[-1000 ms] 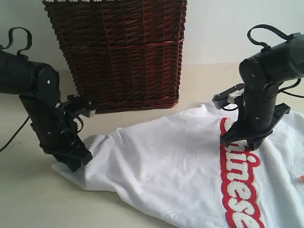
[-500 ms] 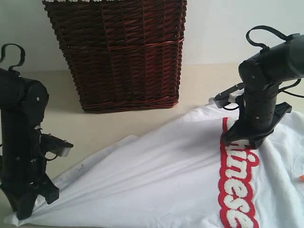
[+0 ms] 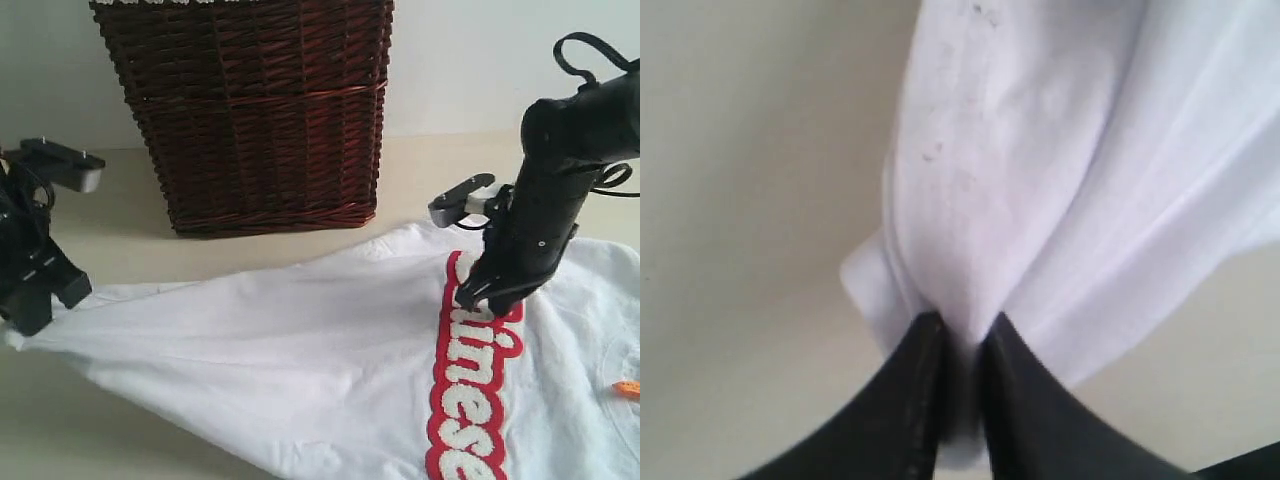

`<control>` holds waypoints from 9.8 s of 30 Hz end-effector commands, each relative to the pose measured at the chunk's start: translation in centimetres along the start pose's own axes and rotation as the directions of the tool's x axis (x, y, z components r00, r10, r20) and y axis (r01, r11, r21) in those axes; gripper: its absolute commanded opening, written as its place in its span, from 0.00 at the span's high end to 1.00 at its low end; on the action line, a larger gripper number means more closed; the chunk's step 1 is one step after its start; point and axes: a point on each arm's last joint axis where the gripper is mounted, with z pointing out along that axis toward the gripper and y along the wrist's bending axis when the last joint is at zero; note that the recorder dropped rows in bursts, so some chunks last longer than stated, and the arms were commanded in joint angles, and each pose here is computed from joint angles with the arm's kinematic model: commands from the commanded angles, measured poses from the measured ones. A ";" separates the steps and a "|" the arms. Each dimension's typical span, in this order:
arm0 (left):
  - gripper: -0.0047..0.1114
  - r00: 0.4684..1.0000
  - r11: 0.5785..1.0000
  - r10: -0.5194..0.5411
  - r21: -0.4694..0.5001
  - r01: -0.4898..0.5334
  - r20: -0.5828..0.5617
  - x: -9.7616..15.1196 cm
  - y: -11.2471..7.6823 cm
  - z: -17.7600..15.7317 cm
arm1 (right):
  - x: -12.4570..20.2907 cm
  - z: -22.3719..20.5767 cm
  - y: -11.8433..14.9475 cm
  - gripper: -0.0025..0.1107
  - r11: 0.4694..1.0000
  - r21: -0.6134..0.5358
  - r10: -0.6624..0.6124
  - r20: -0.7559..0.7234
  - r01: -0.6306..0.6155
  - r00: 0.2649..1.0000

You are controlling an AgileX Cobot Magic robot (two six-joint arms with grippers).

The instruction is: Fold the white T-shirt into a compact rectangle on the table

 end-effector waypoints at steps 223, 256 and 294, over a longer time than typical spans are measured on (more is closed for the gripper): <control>0.96 0.965 0.939 -0.157 -0.271 0.211 0.208 -7.2 5.1 6.0 | 1.4 0.4 2.1 0.98 0.942 0.309 0.102 0.108 -0.131 0.989; 0.50 0.915 0.997 -0.077 0.047 0.064 0.395 -6.6 3.8 3.0 | -0.6 -4.4 -1.7 0.89 0.956 0.134 0.179 0.434 -0.260 0.883; 0.49 0.875 0.824 0.479 0.381 -0.419 -0.074 -1.8 -7.9 9.2 | -3.3 -2.7 -5.0 0.61 0.915 0.132 0.306 0.389 -0.381 0.869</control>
